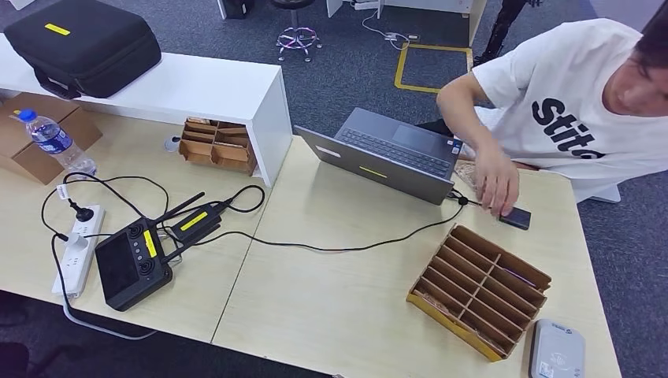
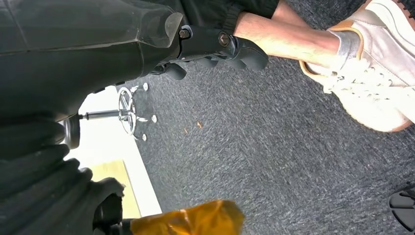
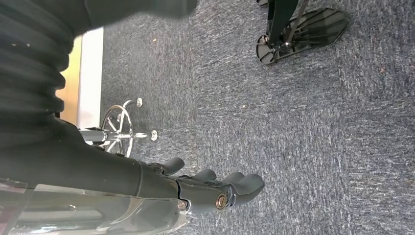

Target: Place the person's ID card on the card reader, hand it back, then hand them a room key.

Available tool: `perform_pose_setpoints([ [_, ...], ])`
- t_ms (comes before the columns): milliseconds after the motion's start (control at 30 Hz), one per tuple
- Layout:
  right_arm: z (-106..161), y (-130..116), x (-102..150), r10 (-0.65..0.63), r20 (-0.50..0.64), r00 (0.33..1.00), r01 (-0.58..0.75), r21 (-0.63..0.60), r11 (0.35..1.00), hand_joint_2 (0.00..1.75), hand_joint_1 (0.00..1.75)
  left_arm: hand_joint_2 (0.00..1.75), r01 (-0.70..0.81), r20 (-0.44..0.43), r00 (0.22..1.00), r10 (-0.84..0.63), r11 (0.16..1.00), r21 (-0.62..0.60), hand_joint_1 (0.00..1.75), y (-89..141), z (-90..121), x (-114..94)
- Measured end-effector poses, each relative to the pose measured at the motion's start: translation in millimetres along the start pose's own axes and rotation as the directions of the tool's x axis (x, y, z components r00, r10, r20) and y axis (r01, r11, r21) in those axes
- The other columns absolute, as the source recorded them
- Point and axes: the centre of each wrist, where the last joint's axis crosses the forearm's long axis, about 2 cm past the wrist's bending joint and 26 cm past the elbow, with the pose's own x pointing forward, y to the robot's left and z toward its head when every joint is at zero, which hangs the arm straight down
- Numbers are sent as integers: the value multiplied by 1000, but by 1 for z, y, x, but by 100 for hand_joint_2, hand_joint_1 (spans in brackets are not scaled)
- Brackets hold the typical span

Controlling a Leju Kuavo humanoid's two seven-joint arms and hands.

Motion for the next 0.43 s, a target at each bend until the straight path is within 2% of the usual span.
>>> perform_pose_setpoints([
  [33, 0, 0, 0, 6, -1, 1000, -6, 4, 1000, 175, 164, 175, 0, -2, 1000, -1, 1000, -7, 150, 0, 0, 0],
  [67, 0, 1, 0, 13, -3, 1000, -13, 9, 1000, 175, 165, 175, 1, -4, 1000, -1, 1000, -14, 167, 0, 0, 0],
  [133, 0, 1, 0, 25, -5, 1000, -25, 16, 1000, 175, 163, 175, 2, -6, 1000, -2, 1000, -27, 175, 0, 0, 0],
  [300, 0, 2, 0, 47, -3, 999, -47, 18, 999, 175, 150, 175, 2, -9, 1000, -3, 999, -33, 170, 3, 0, 0],
  [333, 0, 3, 0, 49, -3, 999, -49, 18, 999, 175, 119, 175, 2, -10, 1000, -3, 999, -34, 166, 3, 0, 0],
  [433, 0, 3, -1, 52, -3, 999, -52, 19, 998, 175, 9, 175, 2, -12, 1000, -3, 999, -36, 158, 4, 0, 0],
])
